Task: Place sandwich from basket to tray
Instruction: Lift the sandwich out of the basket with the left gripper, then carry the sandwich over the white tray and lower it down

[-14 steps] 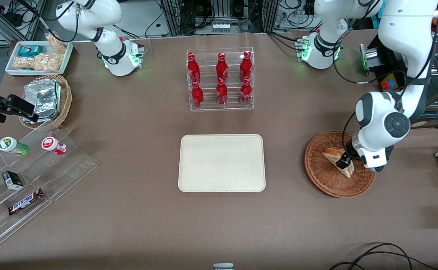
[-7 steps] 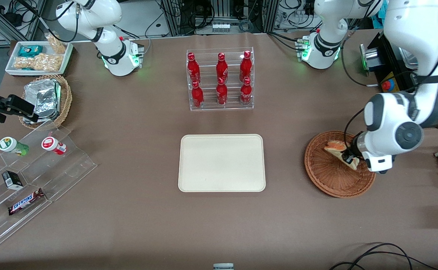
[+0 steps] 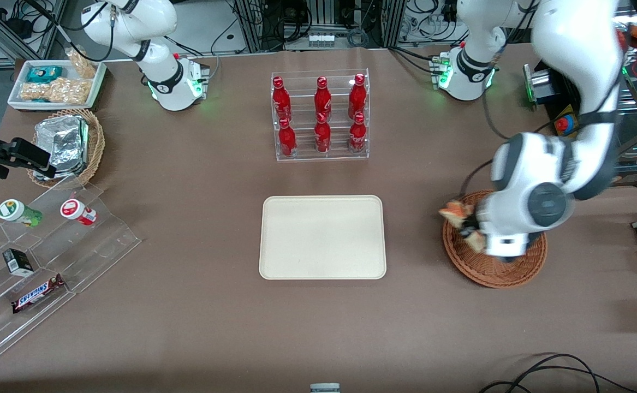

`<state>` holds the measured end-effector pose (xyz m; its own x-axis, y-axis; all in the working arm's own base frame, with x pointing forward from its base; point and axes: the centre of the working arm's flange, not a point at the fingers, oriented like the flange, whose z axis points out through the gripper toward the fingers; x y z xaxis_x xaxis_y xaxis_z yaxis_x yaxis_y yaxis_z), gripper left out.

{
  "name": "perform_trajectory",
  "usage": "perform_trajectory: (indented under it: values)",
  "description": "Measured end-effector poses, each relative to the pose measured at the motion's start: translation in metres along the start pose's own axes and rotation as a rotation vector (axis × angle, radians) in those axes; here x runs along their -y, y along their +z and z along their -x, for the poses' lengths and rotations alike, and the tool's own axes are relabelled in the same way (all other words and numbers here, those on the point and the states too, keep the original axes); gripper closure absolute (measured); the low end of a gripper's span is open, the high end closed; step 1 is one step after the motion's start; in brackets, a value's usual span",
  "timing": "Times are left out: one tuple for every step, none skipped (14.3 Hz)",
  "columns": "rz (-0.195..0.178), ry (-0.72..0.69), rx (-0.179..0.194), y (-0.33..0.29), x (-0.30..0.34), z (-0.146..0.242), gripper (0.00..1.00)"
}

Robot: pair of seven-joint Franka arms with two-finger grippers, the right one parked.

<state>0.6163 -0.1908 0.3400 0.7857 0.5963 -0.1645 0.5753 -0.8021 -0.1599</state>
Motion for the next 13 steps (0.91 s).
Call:
perform_trajectory:
  values:
    - [0.011,0.07,-0.011,0.007,-0.025,0.014,0.85]
    - [0.024,0.135,-0.025,0.014,-0.049,0.028,0.85]
    - [0.04,0.193,-0.041,0.02,-0.073,0.045,0.85]
    - [0.053,0.241,-0.056,0.026,-0.097,0.065,0.85]
    - [0.065,0.287,-0.069,0.033,-0.118,0.087,0.85]
    - [0.077,0.328,-0.081,0.041,-0.137,0.109,0.85]
    - [0.092,0.365,-0.094,0.049,-0.152,0.13,0.85]
    - [0.11,0.399,-0.109,0.058,-0.166,0.149,0.85]
    - [0.129,0.431,-0.124,0.067,-0.178,0.166,0.85]
    - [0.147,0.459,-0.14,0.076,-0.188,0.182,0.85]
    - [0.16,0.482,-0.151,0.083,-0.196,0.196,0.85]
    - [0.167,0.5,-0.156,0.088,-0.204,0.207,0.85]
    - [0.173,0.512,-0.16,0.092,-0.211,0.212,0.85]
